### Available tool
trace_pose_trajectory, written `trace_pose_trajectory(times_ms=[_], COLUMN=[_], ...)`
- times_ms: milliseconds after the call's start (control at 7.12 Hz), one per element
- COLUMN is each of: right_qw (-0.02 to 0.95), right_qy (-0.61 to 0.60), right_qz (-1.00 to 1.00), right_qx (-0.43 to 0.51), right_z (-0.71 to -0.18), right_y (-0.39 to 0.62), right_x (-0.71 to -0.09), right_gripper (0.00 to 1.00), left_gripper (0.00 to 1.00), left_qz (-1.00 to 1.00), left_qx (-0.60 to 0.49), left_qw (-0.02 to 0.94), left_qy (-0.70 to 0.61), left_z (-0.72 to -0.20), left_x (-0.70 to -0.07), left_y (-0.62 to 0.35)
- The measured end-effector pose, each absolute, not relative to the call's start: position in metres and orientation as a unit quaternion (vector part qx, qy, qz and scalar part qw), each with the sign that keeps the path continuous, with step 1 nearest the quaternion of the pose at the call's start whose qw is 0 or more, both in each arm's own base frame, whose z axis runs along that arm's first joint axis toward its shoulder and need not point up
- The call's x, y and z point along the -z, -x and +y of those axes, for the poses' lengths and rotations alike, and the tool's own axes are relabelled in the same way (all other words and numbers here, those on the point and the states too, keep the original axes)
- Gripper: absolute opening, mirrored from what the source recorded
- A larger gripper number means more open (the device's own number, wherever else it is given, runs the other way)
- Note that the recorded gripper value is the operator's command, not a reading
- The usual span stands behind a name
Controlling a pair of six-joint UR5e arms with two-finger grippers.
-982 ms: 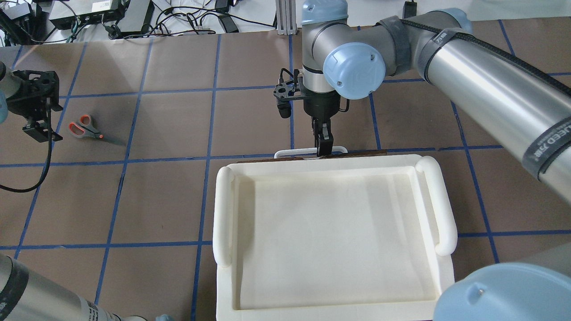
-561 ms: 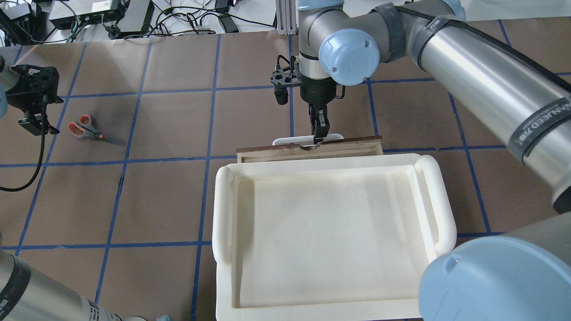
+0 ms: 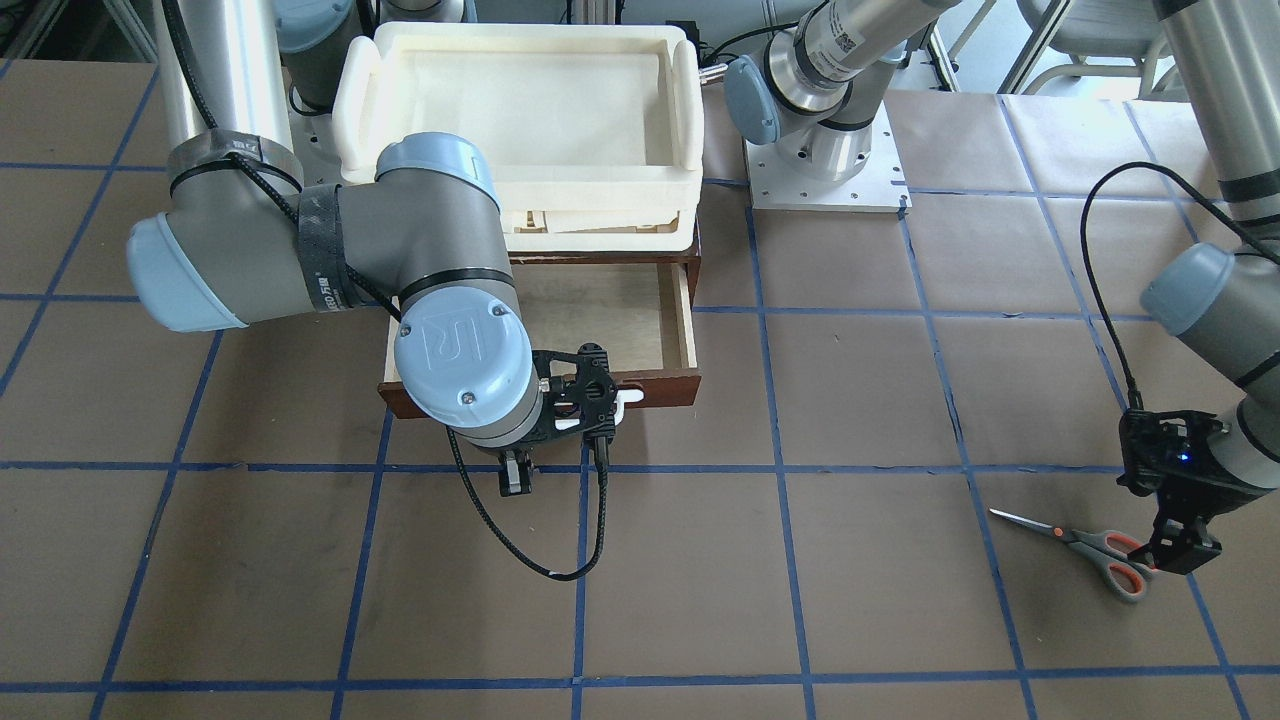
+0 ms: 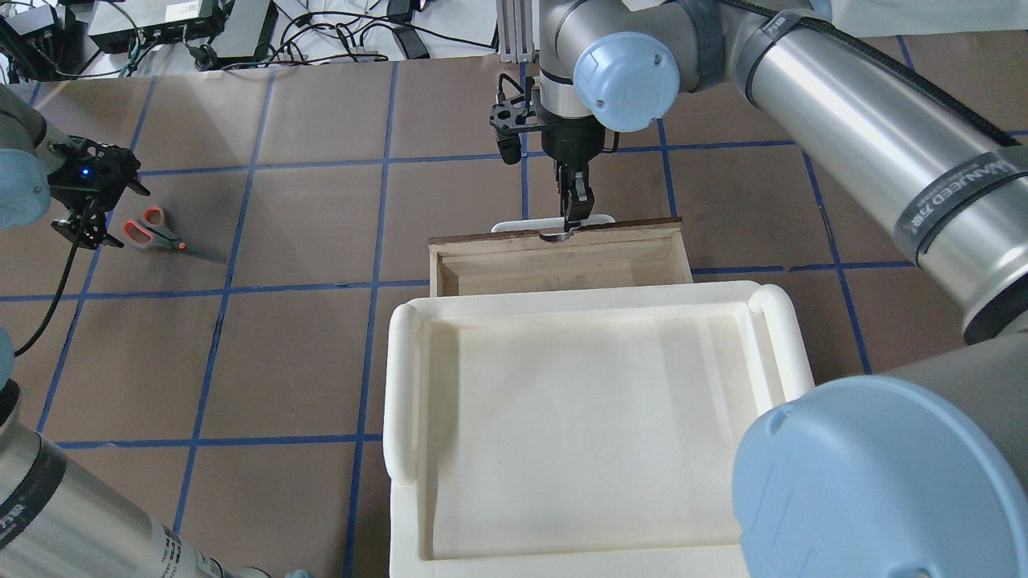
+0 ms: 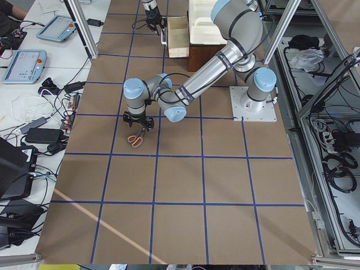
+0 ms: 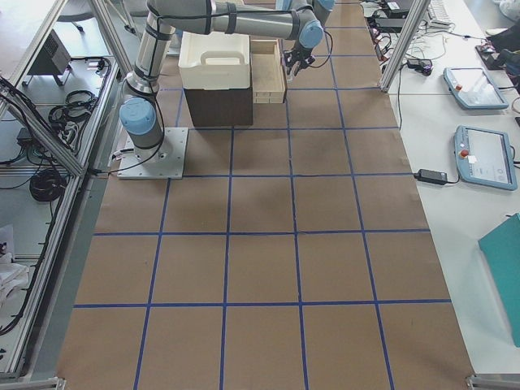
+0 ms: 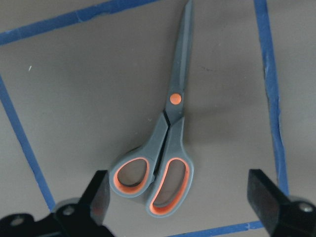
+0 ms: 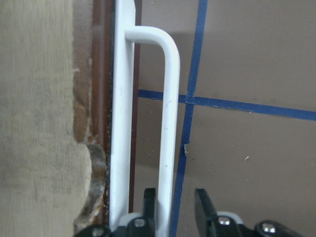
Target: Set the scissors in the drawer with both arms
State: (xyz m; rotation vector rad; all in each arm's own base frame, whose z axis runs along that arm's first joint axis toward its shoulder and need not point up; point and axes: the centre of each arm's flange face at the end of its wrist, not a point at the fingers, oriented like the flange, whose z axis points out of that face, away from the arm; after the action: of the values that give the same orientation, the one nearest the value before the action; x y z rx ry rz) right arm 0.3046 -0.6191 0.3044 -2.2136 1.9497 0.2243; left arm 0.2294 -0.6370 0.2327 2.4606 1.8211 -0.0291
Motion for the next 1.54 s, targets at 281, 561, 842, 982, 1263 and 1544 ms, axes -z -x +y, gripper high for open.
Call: trace_pose_trajectory(times_ms=[281, 561, 842, 982, 1263, 1544], right_qw=[0.085, 0.081, 0.08, 0.079, 0.076, 0.067], right_qy=[0.745, 0.743, 0.743, 0.744, 0.743, 0.72], right_qz=[0.659, 0.663, 0.663, 0.663, 0.665, 0.691], right_qx=[-0.059, -0.044, -0.038, -0.034, -0.03, -0.02], right_z=[-0.632, -0.648, -0.656, -0.658, -0.66, -0.66], right_y=[-0.298, -0.296, -0.298, -0.299, -0.298, -0.287], right_x=[-0.302, -0.303, -0.301, -0.3, -0.302, -0.322], right_gripper=[0.37, 0.37, 0.38, 0.4, 1.0, 1.0], left_gripper=[0.91, 0.85, 0.5, 0.27, 0.05, 0.01], left_qz=[0.543, 0.536, 0.536, 0.535, 0.535, 0.536], left_qx=[0.008, 0.009, 0.022, 0.026, 0.027, 0.029], left_qw=[0.043, 0.031, 0.024, 0.021, 0.02, 0.017], left_qy=[-0.839, -0.844, -0.844, -0.844, -0.844, -0.844], left_z=[-0.645, -0.647, -0.648, -0.648, -0.647, -0.645], left_x=[-0.2, -0.178, -0.171, -0.168, -0.168, -0.167], left_y=[-0.233, -0.234, -0.231, -0.23, -0.229, -0.227])
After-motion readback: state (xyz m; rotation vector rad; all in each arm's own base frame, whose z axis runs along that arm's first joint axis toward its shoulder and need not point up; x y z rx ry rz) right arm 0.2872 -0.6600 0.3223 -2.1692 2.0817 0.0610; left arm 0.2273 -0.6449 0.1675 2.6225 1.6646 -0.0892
